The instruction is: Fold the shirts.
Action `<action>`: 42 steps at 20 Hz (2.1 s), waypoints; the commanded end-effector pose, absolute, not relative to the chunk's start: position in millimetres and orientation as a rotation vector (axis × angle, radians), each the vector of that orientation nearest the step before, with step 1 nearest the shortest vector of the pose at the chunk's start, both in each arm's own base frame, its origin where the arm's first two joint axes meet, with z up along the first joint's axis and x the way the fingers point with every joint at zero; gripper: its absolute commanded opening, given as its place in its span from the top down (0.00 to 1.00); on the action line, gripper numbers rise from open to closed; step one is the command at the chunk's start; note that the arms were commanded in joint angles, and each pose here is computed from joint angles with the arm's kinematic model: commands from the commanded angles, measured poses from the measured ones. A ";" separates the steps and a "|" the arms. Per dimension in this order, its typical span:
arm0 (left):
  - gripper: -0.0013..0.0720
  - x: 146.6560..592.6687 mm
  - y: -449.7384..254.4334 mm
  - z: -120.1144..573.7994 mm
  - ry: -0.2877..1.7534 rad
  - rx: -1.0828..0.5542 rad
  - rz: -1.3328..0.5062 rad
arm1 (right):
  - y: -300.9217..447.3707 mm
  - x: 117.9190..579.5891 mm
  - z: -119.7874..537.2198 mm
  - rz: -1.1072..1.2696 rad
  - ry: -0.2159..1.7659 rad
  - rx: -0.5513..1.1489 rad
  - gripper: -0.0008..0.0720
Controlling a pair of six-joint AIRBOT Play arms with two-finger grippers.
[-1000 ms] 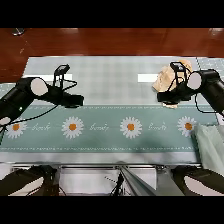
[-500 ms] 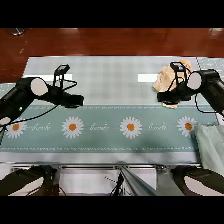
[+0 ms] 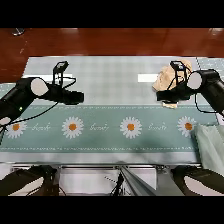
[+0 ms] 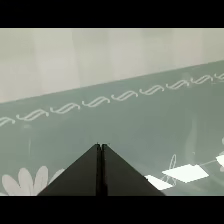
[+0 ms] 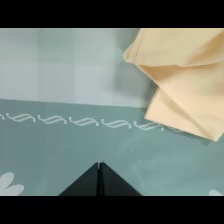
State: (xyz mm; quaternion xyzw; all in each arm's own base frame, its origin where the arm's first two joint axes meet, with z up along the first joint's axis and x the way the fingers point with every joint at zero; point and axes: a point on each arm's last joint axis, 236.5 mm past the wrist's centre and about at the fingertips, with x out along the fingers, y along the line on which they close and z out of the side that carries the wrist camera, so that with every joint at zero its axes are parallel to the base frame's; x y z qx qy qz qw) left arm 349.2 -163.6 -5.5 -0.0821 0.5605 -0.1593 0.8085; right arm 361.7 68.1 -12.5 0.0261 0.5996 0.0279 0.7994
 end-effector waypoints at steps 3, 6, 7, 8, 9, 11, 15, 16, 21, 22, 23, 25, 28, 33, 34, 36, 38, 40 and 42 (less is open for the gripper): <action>0.95 372.2 -164.5 4.7 1.094 -0.192 -0.330 | 56.3 425.0 15.6 0.037 0.991 -0.016 0.73; 0.57 399.4 -155.8 17.0 0.963 -0.145 -0.304 | 43.9 470.6 52.9 0.021 0.744 -0.125 0.12; 0.02 406.8 -152.0 20.7 0.926 -0.120 -0.295 | 37.9 483.1 62.7 0.012 0.685 -0.137 0.12; 0.02 412.6 -145.5 23.1 0.899 -0.077 -0.285 | 27.3 494.3 68.4 -0.014 0.652 -0.113 0.12; 0.02 415.8 -138.4 23.6 0.888 -0.042 -0.273 | 9.3 505.5 70.3 -0.059 0.641 -0.063 0.12; 0.02 417.8 -125.3 21.4 0.893 -0.019 -0.247 | -35.3 525.0 62.3 -0.168 0.652 0.044 0.12; 0.02 414.9 -112.2 16.1 0.927 -0.029 -0.219 | -107.4 540.7 8.0 -0.322 0.786 0.185 0.13; 0.02 413.0 -111.7 14.6 0.938 -0.032 -0.217 | -121.7 535.2 -14.1 -0.363 0.865 0.199 0.13; 0.02 406.1 -111.8 3.0 0.988 -0.025 -0.217 | -123.6 522.0 -85.5 -0.360 1.073 0.335 0.14; 0.02 405.8 -112.6 0.6 0.995 -0.030 -0.218 | -119.5 520.5 -93.5 -0.349 1.092 0.346 0.14; 0.02 404.4 -114.5 -1.4 1.004 -0.041 -0.221 | -114.1 518.3 -100.8 -0.336 1.115 0.360 0.15; 0.02 399.4 -116.5 -5.5 1.032 -0.055 -0.225 | -98.4 514.1 -106.7 -0.282 1.155 0.393 0.56; 0.02 377.5 -100.7 -13.3 1.151 0.015 -0.204 | -68.2 524.9 -79.1 -0.135 1.109 0.435 0.95; 0.02 334.8 -38.2 15.4 1.301 0.079 -0.107 | -43.6 562.8 108.0 0.036 0.732 0.348 0.95; 0.02 325.8 -47.4 24.0 1.279 0.016 -0.137 | -29.4 562.6 164.6 0.085 0.624 0.329 0.95; 0.02 300.5 -75.9 34.3 1.213 -0.079 -0.235 | -2.0 545.1 267.5 0.158 0.436 0.277 0.95; 0.02 276.2 -80.5 33.8 1.166 -0.114 -0.251 | 30.6 511.5 349.5 0.233 0.289 0.201 0.95; 0.02 254.4 -75.2 28.2 1.137 -0.192 -0.197 | 65.8 471.6 408.6 0.305 0.183 0.096 0.95; 0.02 240.6 -72.9 22.4 1.083 -0.246 -0.166 | 90.5 433.9 462.8 0.351 0.061 0.049 0.95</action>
